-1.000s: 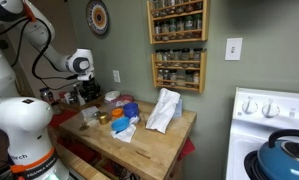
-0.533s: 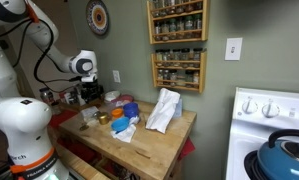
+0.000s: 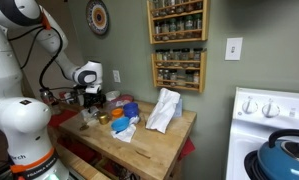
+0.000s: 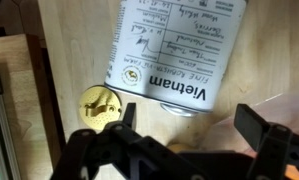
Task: Pick up the can
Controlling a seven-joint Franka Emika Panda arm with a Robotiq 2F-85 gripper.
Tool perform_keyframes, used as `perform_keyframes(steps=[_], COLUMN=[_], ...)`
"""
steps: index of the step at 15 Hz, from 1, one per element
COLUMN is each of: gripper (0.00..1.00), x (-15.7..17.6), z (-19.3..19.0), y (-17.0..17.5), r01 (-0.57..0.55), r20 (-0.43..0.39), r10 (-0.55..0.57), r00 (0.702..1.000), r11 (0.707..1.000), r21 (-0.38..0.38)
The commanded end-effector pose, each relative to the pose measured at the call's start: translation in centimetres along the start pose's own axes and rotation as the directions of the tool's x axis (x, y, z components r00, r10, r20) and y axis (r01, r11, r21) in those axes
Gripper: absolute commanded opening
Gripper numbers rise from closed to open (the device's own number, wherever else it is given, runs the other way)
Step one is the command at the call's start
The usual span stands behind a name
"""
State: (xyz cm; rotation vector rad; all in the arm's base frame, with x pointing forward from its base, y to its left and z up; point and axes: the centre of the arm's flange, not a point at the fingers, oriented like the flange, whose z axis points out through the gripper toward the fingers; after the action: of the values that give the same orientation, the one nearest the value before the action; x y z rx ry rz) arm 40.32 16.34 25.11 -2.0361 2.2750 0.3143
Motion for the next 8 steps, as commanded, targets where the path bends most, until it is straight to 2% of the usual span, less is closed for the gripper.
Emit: perform_keyframes(steps=[1,4,8], gripper=[1.00,1.00,1.00], x=[1.7,2.5,2.8], z=[2.4,3.2,3.9], y=[0.3,0.1,0.0], r01=[0.027,0.056,0.089], r20=[0.053,0.069,0.084], r10=[-0.030,-0.063,-0.100], r00=[0.998,0.996,0.991], r11=[0.998,0.993,0.989], r21=[0.060,0.102,0.119])
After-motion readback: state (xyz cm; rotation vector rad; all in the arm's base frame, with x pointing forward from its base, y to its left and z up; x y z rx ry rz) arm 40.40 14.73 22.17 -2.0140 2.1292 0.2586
